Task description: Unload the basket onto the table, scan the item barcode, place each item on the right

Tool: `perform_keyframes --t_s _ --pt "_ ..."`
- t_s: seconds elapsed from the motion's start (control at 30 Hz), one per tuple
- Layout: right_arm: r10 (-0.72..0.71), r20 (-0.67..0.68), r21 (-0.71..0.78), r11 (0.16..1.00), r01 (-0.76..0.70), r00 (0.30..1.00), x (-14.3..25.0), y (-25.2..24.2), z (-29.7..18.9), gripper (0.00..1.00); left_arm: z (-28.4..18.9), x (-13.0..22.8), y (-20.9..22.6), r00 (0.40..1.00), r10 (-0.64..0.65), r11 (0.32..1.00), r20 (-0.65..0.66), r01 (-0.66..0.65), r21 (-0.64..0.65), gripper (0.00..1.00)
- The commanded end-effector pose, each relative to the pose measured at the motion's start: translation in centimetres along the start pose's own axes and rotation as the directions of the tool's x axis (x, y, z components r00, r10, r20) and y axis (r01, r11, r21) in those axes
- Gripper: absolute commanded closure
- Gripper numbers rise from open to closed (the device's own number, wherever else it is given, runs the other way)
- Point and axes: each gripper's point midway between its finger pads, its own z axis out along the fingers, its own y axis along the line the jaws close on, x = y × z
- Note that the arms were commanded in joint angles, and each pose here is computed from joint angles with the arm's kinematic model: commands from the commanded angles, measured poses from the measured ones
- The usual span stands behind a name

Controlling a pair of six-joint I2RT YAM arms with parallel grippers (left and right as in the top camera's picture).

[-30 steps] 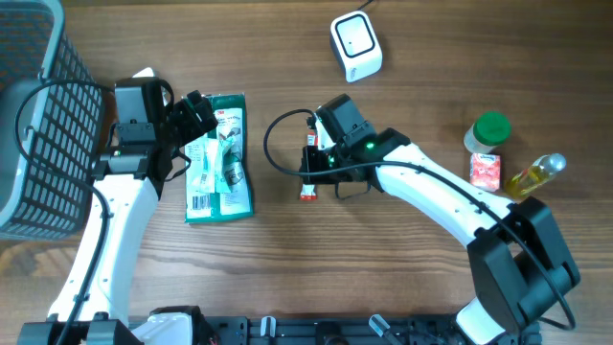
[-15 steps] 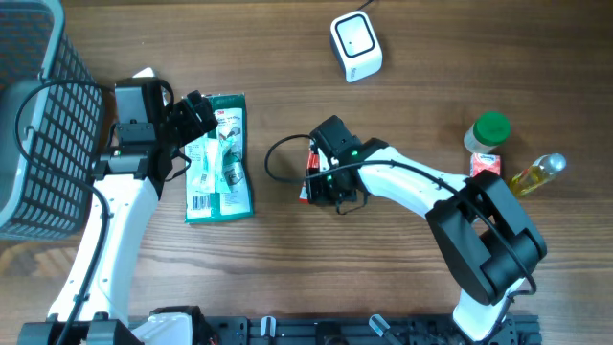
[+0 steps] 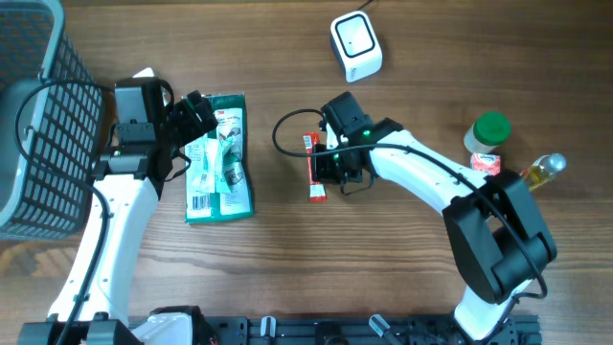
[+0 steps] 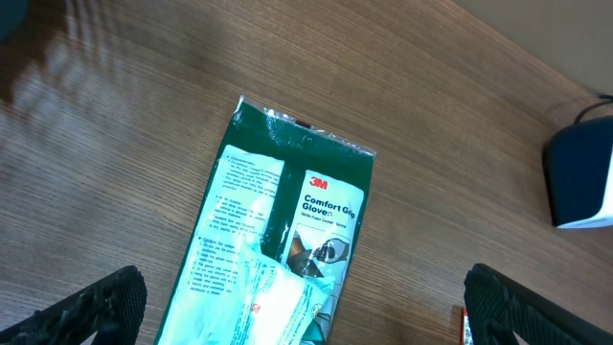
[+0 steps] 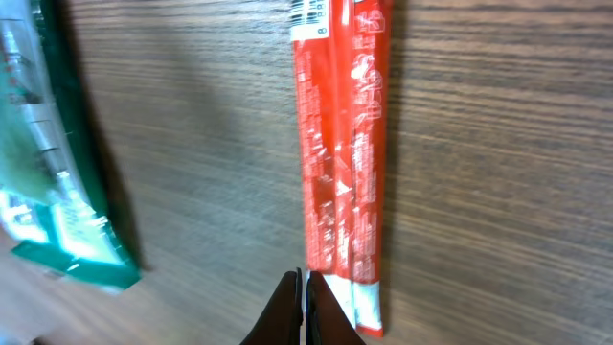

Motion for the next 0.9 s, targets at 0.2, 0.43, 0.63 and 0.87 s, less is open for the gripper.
perform_keyframes --t_s 0.2,0.43,0.63,0.87 --pt "-0.011 0.025 0.124 0.992 0.008 1.0 2.1 -3.8 2.3 0.92 0.1 -0.1 0.2 1.0 0.017 1.0 0.002 -0.017 -0.005 0.0" --pt "-0.046 0.16 0.057 0.998 0.037 0.986 -2.4 0.1 -2.5 0.82 0.1 -0.1 0.2 1.0 0.017 1.0 0.002 -0.017 -0.005 0.0" --pt "-0.143 0.298 0.001 0.989 0.15 0.944 -5.2 3.0 -4.5 0.94 0.1 -0.1 0.2 1.0 0.017 1.0 0.002 -0.017 -0.005 0.0" --pt "-0.199 0.336 -0.001 0.977 0.211 0.92 -6.0 2.0 -0.5 0.93 0.1 -0.1 0.2 1.0 0.017 1.0 0.002 -0.017 -0.005 0.0"
